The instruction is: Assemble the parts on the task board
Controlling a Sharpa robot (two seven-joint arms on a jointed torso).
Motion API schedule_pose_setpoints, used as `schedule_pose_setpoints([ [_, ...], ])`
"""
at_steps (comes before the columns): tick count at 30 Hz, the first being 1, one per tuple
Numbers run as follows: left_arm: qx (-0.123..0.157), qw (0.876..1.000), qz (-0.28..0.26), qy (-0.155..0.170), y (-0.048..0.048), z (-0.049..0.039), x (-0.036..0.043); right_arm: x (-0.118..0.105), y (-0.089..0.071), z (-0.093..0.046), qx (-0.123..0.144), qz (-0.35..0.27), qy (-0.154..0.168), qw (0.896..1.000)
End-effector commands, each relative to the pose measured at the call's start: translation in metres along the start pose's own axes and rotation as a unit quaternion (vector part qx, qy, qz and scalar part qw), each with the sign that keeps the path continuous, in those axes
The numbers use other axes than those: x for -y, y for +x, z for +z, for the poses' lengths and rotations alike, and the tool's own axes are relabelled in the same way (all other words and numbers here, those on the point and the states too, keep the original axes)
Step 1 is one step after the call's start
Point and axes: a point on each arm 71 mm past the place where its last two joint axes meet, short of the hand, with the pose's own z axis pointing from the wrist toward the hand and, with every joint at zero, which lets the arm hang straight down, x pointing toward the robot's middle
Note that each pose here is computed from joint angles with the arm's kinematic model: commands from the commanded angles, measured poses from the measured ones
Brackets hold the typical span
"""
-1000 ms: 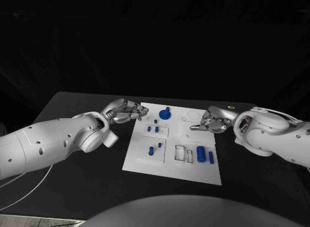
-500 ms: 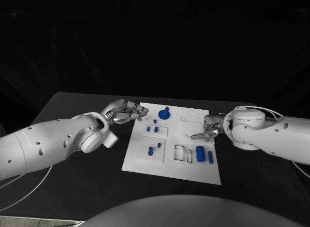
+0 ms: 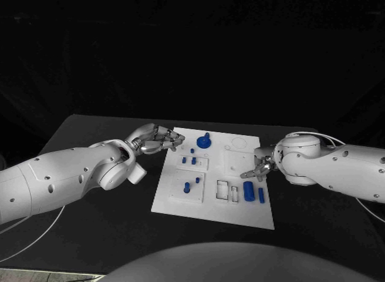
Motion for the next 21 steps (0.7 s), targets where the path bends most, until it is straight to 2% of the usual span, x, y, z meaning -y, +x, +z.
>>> schedule_pose_setpoints([
  [1,-0.011,1.000,-0.006,0.001,0.0026,0.0010,0.0010,0.0013,0.0059,0.0014,-0.030,0.005,0.007,1.000],
  [10,-0.015,1.000,-0.007,-0.004,0.0033,0.0016,0.0005,0.0015,0.0117,0.0043,-0.052,0.026,0.002,0.998],
  [21,-0.016,1.000,-0.008,-0.010,0.0032,0.0011,-0.0006,0.0015,0.0142,0.0083,-0.053,0.053,-0.005,0.997],
])
